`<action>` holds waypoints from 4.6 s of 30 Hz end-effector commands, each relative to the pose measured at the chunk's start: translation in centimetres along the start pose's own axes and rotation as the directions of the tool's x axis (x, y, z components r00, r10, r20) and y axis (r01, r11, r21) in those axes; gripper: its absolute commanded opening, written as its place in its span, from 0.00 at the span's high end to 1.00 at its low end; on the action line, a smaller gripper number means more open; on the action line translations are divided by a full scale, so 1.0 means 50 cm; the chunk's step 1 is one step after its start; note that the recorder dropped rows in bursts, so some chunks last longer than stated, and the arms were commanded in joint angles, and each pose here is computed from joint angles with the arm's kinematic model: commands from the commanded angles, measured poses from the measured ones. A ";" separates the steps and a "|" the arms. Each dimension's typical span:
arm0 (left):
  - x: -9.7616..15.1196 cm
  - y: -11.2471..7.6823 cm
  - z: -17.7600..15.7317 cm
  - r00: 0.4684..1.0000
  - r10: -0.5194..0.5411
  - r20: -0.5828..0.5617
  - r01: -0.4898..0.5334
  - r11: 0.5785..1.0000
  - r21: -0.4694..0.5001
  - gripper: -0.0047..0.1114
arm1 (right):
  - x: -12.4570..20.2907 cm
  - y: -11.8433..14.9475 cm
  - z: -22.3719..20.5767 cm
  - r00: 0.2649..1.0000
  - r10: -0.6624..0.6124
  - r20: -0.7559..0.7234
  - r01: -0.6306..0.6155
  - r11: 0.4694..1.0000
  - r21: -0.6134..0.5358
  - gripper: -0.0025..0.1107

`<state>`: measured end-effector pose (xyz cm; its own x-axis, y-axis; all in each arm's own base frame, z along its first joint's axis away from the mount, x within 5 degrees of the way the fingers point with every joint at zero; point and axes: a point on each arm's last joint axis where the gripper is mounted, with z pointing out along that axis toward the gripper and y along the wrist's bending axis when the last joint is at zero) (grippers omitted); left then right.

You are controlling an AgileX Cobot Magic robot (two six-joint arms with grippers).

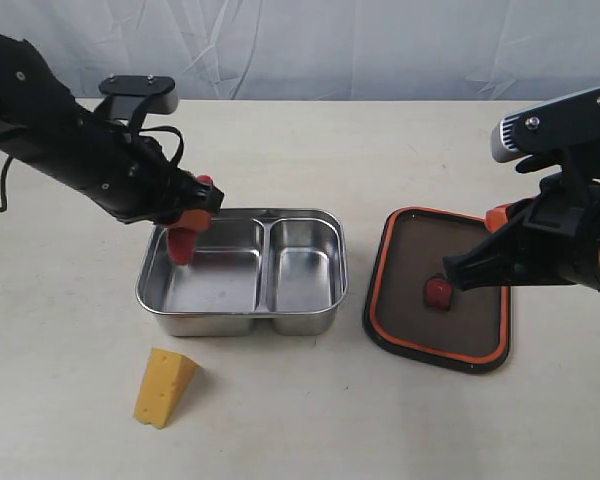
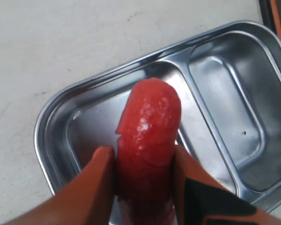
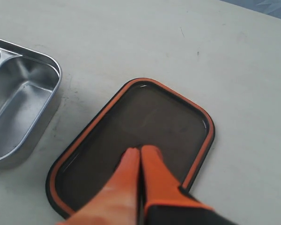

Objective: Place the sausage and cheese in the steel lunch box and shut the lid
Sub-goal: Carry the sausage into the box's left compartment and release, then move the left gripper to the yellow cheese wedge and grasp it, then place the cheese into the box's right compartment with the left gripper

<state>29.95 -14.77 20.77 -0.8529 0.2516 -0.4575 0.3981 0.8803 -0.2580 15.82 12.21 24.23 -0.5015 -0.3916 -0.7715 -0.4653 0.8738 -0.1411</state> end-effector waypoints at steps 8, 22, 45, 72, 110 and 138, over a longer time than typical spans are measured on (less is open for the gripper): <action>0.015 0.008 0.052 0.996 -0.006 -0.091 0.006 1.000 0.003 0.56 | -0.003 -0.001 -0.003 1.000 0.000 0.007 0.000 1.000 0.002 0.98; 0.021 -0.011 -0.011 0.983 0.141 -0.119 -0.138 0.990 0.033 0.88 | 0.004 -0.010 -0.004 1.000 0.002 -0.027 -0.001 0.999 0.052 0.98; 0.229 -0.047 -0.191 1.000 0.012 -0.019 -0.010 0.995 0.097 0.96 | 0.004 -0.010 -0.004 1.000 0.003 -0.028 -0.001 0.998 0.055 0.98; 0.256 -0.021 -0.103 0.997 -0.023 -0.077 0.029 0.996 0.080 0.53 | 0.004 -0.010 -0.004 1.000 0.004 -0.028 -0.003 0.998 0.055 0.98; 0.253 -0.026 -0.026 0.986 0.120 -0.112 -0.110 0.989 0.097 0.41 | 0.004 -0.011 -0.004 1.000 0.004 -0.030 -0.002 0.998 0.059 0.98; 0.285 -0.016 0.047 0.952 0.042 -0.303 -0.001 0.991 0.133 0.96 | 0.004 -0.011 -0.004 1.000 0.004 -0.030 -0.002 0.998 0.059 0.98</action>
<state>19.10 -12.60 12.54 -0.8956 0.3686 -0.2492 0.4354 0.8414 -0.3201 15.87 11.65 24.05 -0.5297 -0.3977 -0.7492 -0.4235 0.8893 -0.1726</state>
